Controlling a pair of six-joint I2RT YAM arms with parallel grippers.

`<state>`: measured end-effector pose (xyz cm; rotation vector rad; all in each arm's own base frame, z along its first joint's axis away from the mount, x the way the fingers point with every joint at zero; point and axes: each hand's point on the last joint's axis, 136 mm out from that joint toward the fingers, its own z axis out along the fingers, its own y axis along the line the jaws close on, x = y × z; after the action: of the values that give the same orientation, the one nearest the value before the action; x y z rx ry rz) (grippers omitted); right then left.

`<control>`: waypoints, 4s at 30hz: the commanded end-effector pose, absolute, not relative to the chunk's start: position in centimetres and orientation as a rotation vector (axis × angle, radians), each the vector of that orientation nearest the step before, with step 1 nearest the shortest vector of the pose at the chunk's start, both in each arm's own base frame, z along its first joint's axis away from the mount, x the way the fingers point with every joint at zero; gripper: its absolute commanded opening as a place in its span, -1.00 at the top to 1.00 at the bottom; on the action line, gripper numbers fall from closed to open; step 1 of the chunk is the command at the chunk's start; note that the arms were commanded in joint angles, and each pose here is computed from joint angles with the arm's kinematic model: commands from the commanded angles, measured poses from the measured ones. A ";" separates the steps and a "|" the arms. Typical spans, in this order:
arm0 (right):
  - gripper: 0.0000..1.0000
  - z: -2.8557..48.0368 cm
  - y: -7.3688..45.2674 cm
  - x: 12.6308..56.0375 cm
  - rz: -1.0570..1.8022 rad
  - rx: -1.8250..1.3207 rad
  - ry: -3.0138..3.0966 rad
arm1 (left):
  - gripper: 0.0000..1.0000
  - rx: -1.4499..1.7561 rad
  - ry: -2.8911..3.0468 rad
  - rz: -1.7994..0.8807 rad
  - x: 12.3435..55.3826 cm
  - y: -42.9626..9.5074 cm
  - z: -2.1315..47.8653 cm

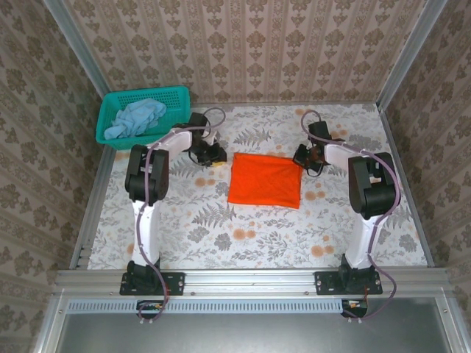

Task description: Fold and stack the t-shirts

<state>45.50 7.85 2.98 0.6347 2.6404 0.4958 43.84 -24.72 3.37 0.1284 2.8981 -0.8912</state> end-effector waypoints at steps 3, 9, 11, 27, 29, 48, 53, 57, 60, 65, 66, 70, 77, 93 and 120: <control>0.44 4.3 5.9 45.0 0.392 0.751 2.640 | 0.07 0.194 2.857 -0.773 44.6 -25.4 6.6; 0.18 8.1 2.8 40.8 0.360 0.925 2.443 | -0.08 0.304 2.755 -0.784 42.2 -27.2 12.0; 0.30 9.0 3.2 39.7 0.404 0.908 2.422 | -0.07 0.365 2.755 -0.849 40.7 -28.3 12.6; -0.46 3.5 9.2 35.5 0.431 0.476 2.786 | -0.89 0.605 2.857 -0.803 31.6 -30.6 10.2; -0.41 2.7 9.8 36.1 0.403 0.444 2.816 | -1.00 0.615 2.846 -0.754 31.9 -30.1 10.9; 1.00 4.1 2.6 49.3 0.169 0.470 2.754 | -1.00 0.277 2.692 -0.436 31.5 -21.5 16.6; 1.00 5.5 -3.9 52.3 0.074 0.544 2.686 | -1.00 0.220 2.736 -0.430 29.9 -20.4 15.6; 1.00 6.2 -9.3 54.2 -0.019 0.569 2.638 | -1.00 0.189 2.778 -0.440 29.2 -20.2 15.0; 1.00 6.2 -12.8 55.3 -0.064 0.588 2.621 | -1.00 0.185 2.794 -0.422 29.3 -20.1 15.0; 1.00 6.3 -17.0 57.4 -0.095 0.588 2.577 | -1.00 0.155 2.834 -0.393 29.6 -19.8 14.6; 1.00 6.4 -17.8 57.9 -0.098 0.590 2.567 | -1.00 0.149 2.844 -0.384 29.6 -19.8 14.5; 1.00 8.2 -19.6 59.3 -0.126 0.569 2.529 | -1.00 0.156 2.883 -0.354 30.0 -20.0 14.5; 1.00 8.4 -23.0 59.6 -0.156 0.579 2.488 | -1.00 0.190 2.905 -0.353 30.7 -20.7 15.2; 0.92 7.6 -26.1 59.3 -0.171 0.605 2.464 | -1.00 0.238 2.954 -0.364 31.1 -21.7 15.2; -0.63 19.9 -17.9 57.6 -0.139 0.591 2.363 | -1.00 0.269 2.740 -0.383 32.9 -22.1 21.5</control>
<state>57.61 -21.09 12.42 0.6514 2.4896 -0.1464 32.21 -22.49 17.34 0.2444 2.8736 -0.3791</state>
